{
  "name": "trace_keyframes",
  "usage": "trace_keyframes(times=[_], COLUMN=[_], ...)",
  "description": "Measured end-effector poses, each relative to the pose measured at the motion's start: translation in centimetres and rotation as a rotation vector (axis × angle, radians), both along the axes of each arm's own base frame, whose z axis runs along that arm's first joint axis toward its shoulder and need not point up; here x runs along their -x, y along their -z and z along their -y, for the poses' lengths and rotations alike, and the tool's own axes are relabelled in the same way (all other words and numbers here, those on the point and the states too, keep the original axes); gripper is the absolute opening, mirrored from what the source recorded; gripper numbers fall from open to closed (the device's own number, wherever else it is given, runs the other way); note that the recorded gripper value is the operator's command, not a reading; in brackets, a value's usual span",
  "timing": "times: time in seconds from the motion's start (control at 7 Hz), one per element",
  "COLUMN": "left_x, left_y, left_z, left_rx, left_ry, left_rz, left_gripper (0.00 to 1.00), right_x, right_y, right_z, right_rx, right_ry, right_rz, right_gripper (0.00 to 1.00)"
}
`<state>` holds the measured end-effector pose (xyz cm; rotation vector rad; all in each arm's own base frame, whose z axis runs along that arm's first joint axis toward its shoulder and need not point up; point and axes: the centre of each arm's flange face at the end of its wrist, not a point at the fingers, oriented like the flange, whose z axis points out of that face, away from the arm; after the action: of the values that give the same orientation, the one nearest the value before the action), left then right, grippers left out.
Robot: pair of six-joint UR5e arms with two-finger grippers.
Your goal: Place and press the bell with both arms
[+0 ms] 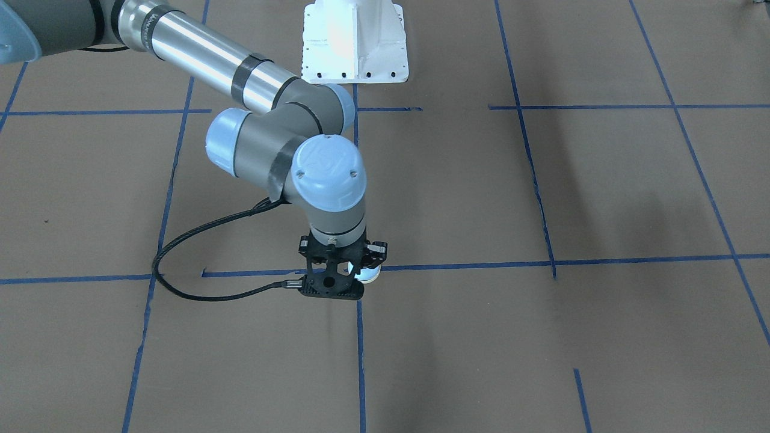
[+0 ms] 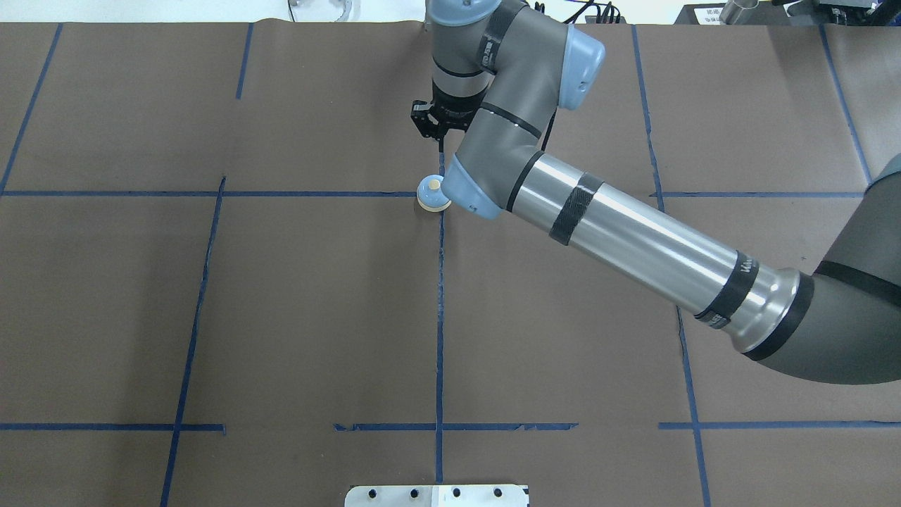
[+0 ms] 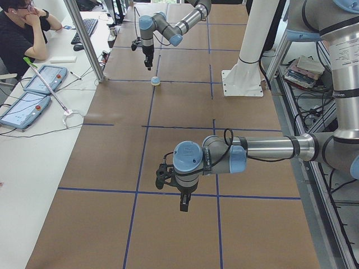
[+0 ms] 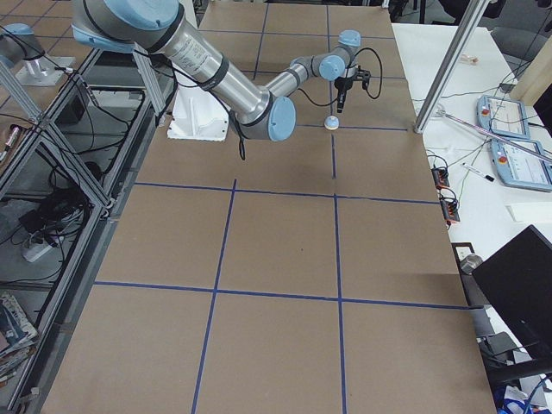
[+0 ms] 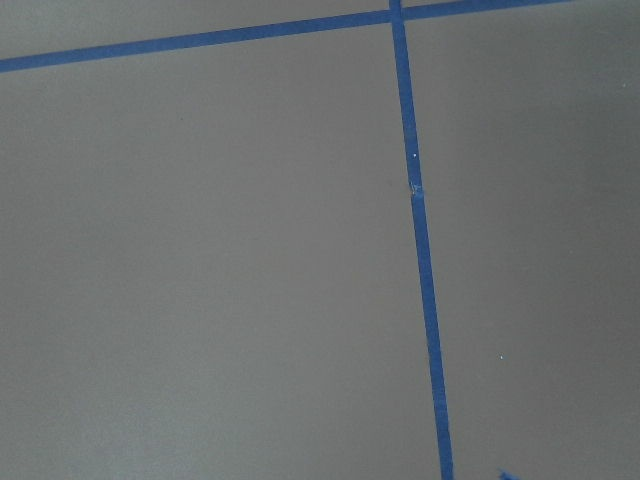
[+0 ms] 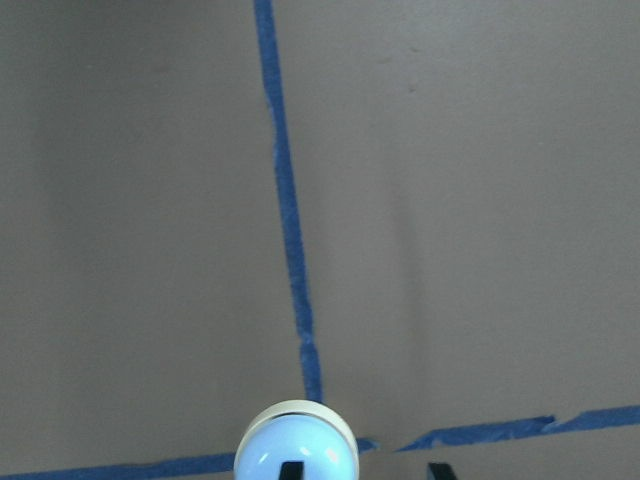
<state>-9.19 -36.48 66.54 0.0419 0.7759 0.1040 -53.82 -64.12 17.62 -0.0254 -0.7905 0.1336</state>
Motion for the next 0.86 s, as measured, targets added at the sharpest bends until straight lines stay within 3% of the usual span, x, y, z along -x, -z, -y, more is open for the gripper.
trace_keyframes(times=[0.29,0.57,0.86], left_x=[0.0,-0.1,-0.2], left_y=[-0.2,0.1,0.5], left_z=[0.0,0.1,0.3], left_rx=[0.004,-0.001,-0.007], left_ry=[0.000,-0.003,-0.004], left_rz=[0.003,0.004,0.007], left_gripper=[1.00,1.00,1.00], right_x=[-9.8,-20.4,-29.6], right_y=[-7.8,-15.6,-22.3], right_z=[0.9,-1.1,-4.4], right_rx=[-0.055,-0.154,-0.214], right_ry=[0.103,0.194,0.277], right_rz=[-0.047,-0.075,-0.061], right_gripper=[1.00,1.00,1.00])
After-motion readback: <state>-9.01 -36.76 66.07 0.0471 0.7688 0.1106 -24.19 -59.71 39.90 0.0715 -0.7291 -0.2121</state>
